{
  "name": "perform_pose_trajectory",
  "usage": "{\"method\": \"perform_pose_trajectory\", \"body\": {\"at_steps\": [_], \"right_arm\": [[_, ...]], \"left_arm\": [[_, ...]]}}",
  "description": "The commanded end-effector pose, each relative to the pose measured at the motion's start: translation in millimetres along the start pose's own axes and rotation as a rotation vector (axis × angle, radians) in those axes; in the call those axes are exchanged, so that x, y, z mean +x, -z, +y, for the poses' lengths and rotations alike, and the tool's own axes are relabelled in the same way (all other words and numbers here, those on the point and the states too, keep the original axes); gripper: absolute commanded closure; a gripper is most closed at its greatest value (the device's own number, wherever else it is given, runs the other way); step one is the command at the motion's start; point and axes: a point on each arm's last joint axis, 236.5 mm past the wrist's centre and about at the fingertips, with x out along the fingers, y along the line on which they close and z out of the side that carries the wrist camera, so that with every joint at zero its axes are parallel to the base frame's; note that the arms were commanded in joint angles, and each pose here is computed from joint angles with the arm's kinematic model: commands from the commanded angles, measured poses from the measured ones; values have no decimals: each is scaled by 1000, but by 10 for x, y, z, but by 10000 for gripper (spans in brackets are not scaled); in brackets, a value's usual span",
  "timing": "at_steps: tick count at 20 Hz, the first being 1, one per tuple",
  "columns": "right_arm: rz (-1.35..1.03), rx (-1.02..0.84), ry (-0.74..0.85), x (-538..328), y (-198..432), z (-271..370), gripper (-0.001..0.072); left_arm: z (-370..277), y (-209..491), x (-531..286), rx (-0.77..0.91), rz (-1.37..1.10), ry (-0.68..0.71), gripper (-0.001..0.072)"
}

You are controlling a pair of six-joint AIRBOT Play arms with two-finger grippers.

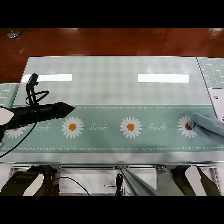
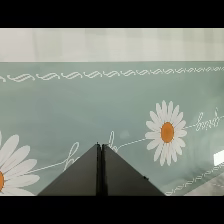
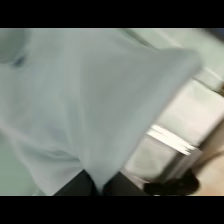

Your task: Fold the shirts.

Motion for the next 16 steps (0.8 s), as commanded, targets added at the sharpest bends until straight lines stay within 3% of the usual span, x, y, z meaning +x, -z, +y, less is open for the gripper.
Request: {"method": "perform_pose_trajectory", "body": {"at_steps": [1, 2, 3, 6, 7, 10, 13, 15, 16], "right_arm": [[-85, 204, 215, 184, 260, -742, 456], [-66, 208, 206, 262, 319, -724, 176], [-59, 200, 196, 303, 314, -696, 121], [-133, 153, 65, 239, -5, -401, 122], [-165, 145, -31, 153, -155, -180, 139], [-266, 15, -575, -475, -635, 1149, 660], [-304, -261, -984, -1206, -469, 2535, 682], [-313, -567, -981, -1180, 68, 3125, 682], [-298, -720, -855, -903, 344, 3270, 682]], "left_arm": [[1, 4, 2, 1, 1, 0, 686], [0, 5, 3, 0, 2, 0, 686], [0, 3, 2, 1, 1, 0, 686], [-10, -210, -42, 15, -68, -11, 687], [-57, -381, -101, 32, -102, -10, 688], [-440, -1101, -355, 120, -181, 28, 688], [-1150, -1687, -484, 269, -180, 125, 688], [-1531, -1769, -425, 378, -125, 165, 688], [-1554, -1737, -346, 408, -91, 143, 688]]}}
